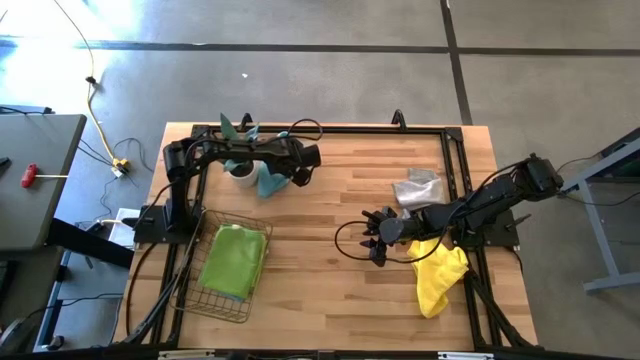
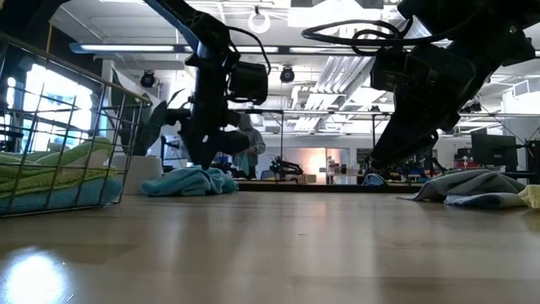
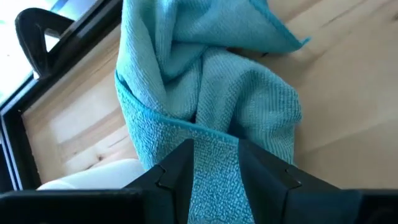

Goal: Fold microfiber towels
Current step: Fold the blue microfiber towel

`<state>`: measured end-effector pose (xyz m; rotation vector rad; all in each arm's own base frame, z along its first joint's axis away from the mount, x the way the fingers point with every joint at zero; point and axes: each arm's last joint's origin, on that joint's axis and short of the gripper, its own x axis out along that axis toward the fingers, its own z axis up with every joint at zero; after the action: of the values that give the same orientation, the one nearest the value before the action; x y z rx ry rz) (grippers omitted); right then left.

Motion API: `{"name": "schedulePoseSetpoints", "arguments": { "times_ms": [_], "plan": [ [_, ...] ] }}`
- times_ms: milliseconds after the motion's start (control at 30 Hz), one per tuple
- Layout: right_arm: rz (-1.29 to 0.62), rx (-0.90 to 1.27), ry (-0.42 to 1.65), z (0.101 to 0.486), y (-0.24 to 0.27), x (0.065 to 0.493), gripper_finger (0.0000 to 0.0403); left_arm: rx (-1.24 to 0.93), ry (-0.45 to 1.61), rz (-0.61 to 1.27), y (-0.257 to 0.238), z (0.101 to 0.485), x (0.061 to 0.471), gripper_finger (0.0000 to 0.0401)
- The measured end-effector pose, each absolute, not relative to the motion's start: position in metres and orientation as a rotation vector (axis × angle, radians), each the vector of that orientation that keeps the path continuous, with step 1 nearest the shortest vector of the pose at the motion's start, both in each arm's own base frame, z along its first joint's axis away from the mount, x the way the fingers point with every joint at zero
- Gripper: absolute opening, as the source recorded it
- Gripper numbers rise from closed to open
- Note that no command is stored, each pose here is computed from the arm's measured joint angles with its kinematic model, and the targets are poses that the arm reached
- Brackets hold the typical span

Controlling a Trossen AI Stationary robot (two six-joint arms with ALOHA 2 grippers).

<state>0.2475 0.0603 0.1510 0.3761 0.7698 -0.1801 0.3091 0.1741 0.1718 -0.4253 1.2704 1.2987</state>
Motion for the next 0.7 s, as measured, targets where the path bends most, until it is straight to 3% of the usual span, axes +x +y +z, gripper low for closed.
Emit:
{"name": "schedulePoseSetpoints", "arguments": {
  "times_ms": [367,700],
  "plan": [
    [-0.18,0.376,0.77,0.151,0.06,0.247,0.0158,-0.584,1.349,1.211,0.162,0.155,0.303,0.0068],
    [-0.18,0.376,0.77,0.151,0.06,0.247,0.0158,-0.604,1.417,0.644,0.111,0.152,0.335,0.0041]
  ]
}}
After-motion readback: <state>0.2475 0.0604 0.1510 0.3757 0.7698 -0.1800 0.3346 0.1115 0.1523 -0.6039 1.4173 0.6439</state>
